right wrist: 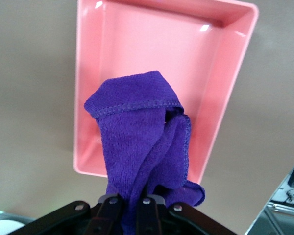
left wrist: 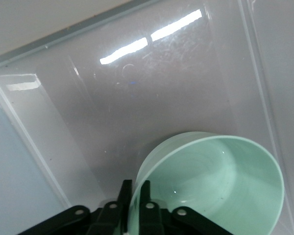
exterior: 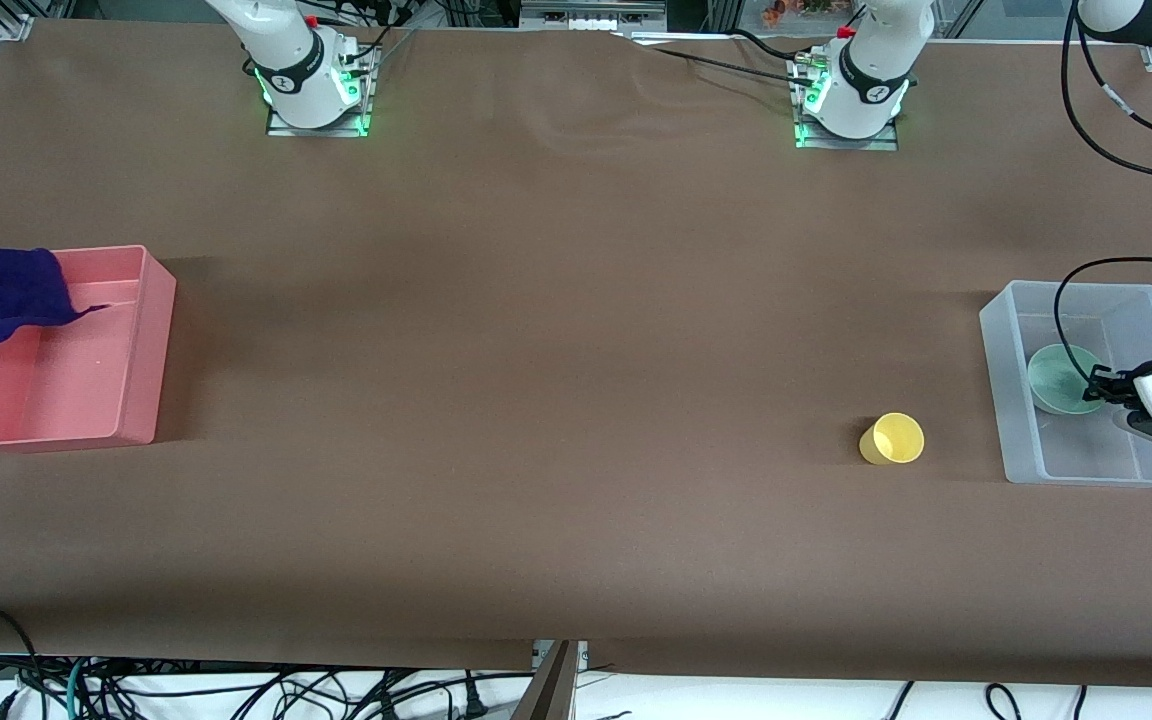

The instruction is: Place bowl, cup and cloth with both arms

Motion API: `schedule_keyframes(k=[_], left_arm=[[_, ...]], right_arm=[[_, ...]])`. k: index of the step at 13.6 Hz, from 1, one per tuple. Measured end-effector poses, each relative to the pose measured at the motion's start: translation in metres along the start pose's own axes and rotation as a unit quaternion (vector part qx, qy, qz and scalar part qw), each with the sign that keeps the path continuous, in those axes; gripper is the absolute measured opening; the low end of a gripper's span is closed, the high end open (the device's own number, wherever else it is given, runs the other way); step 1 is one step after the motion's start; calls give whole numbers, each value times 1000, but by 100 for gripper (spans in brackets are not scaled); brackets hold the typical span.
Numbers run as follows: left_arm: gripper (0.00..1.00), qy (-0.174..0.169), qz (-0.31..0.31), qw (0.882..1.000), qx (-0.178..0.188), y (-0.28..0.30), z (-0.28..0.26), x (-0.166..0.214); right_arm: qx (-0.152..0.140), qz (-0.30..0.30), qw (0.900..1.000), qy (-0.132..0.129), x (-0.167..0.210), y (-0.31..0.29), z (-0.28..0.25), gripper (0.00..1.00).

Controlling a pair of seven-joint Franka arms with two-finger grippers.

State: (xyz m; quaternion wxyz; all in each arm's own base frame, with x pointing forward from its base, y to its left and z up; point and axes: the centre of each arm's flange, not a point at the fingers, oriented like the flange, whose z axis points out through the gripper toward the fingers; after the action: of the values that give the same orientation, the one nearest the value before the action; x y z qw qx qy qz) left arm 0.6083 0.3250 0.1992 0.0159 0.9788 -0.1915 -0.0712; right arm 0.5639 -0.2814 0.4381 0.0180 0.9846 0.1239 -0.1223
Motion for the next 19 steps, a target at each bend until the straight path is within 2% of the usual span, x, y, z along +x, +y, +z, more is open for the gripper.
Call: schedule_keyframes(k=[4,7,8,10,11,16,19], left_arm=[[60,9,3,1000,8,-1,-17,7],[91,9,27,1000,7,26,-71,32],[99,8,37,999,9,47,-94,46],[100,8,44,999,17,98,-135,77],[100,8,35,999,20,122,-147,92],[100,10,-65,998,22,222,-151,152],[100,12,-97,995,22,257,-124,174]], right_arm=[[5,-1,1000,-1,24,4,39,8],[18,6,1000,-15,33,3,65,8],[22,8,1000,-17,32,3,69,8],[27,11,999,-22,31,1,75,8],[29,13,999,-23,30,1,78,13],[35,20,999,-19,26,3,77,66],[42,18,999,-7,20,-5,41,98]])
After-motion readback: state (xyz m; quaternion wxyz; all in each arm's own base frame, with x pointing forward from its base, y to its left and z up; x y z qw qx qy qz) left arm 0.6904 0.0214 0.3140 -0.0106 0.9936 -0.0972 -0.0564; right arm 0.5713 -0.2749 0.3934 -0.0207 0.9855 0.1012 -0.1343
